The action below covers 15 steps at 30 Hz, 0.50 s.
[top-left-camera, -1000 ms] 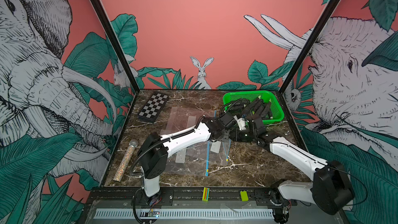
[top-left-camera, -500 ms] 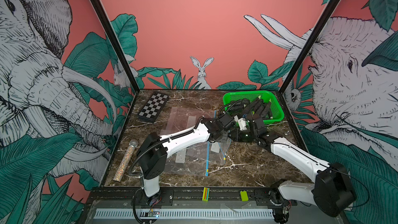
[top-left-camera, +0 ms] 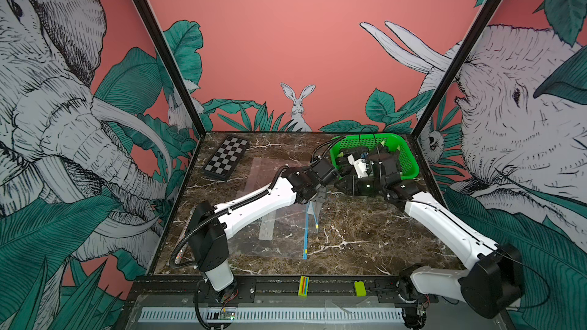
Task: Place the eggplant in a zip-top bag and seal the zipper
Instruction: Open the zipper of the food storage bag at the center of the board.
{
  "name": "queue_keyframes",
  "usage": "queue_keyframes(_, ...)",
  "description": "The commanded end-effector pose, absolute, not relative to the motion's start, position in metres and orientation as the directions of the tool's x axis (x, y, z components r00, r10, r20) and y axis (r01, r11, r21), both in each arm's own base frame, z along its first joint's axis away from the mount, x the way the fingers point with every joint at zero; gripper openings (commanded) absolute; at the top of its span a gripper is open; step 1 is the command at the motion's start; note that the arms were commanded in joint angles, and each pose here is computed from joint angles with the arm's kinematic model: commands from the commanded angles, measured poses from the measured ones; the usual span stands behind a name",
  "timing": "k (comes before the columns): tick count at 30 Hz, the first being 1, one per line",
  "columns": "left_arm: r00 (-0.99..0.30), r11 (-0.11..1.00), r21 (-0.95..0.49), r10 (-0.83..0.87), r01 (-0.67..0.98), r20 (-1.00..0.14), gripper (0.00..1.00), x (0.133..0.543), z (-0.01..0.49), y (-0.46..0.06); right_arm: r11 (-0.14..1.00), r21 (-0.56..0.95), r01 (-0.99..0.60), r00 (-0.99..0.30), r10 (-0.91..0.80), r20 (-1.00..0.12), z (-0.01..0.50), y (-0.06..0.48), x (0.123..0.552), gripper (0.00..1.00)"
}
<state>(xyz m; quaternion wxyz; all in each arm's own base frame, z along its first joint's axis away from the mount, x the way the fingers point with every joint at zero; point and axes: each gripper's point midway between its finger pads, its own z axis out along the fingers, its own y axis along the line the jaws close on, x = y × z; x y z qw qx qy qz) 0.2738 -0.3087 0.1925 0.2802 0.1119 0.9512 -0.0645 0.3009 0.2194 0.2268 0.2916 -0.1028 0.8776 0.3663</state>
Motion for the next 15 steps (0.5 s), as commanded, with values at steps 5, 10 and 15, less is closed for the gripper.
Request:
queue_keyframes(5,-0.768,0.981,-0.046,0.118,0.188,-0.629,0.00,0.281,0.236,-0.280,0.760,0.557,-0.336,-0.760,0.131,-0.637,0.277,0.171,0.317,0.58)
queue_keyframes(10,-0.761,0.981,-0.036,0.124,0.191,-0.637,0.00,0.285,0.245,-0.280,0.895,0.439,-0.085,-0.802,0.201,-0.563,0.239,0.108,0.367,0.70)
queue_keyframes(15,-0.753,0.975,-0.042,0.140,0.217,-0.643,0.00,0.288,0.250,-0.287,0.935,0.354,0.005,-0.826,0.204,-0.526,0.213,0.085,0.416,0.71)
